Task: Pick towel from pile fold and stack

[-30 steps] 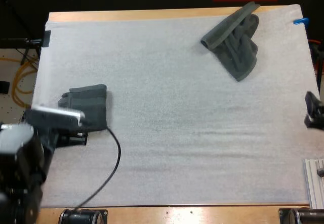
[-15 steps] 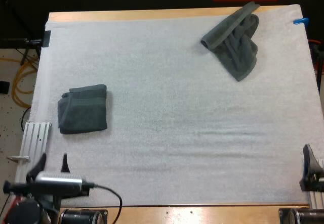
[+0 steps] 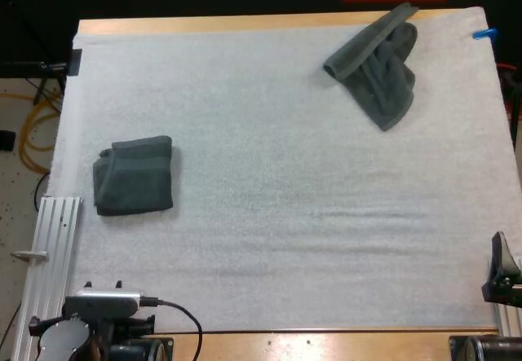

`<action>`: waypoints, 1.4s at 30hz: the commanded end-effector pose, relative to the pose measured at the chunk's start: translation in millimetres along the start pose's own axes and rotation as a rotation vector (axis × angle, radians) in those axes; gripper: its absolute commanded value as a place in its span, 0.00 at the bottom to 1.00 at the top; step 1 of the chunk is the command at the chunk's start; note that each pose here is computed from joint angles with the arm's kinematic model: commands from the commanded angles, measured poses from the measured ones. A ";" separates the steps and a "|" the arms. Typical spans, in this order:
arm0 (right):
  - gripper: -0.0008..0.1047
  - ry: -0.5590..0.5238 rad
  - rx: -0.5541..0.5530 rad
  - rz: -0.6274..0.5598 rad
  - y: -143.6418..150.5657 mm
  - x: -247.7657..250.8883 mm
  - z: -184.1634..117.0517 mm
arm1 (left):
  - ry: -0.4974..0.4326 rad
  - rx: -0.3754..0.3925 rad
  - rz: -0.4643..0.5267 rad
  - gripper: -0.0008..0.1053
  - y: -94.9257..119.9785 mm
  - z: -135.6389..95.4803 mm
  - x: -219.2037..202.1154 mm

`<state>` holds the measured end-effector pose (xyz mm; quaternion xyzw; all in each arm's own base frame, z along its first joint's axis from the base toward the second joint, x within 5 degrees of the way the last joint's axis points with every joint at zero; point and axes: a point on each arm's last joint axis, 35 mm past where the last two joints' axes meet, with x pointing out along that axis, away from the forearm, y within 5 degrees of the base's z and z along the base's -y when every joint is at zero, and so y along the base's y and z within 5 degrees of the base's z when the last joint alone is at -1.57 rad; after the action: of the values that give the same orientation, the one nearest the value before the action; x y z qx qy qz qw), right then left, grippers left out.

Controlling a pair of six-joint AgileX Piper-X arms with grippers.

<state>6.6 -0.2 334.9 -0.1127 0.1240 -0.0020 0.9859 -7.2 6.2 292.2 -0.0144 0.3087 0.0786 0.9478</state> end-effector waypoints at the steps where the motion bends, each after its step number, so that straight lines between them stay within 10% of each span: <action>1: 0.84 0.001 0.001 -0.002 -0.4 3.2 1.4 | -0.033 -0.019 0.008 0.40 -0.4 6.1 1.8; 9: 0.84 0.029 -0.011 0.053 3.6 13.0 -8.1 | -0.278 -0.032 -0.013 0.40 -3.9 31.3 7.5; 42: 0.84 0.161 -0.010 0.105 10.4 29.1 -34.2 | -0.244 -0.018 -0.047 0.40 -9.5 20.4 38.5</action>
<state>23.8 1.4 292.5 -0.1096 0.2067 0.0396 0.9714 34.7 4.0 283.1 -0.0185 0.1949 0.0623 0.9787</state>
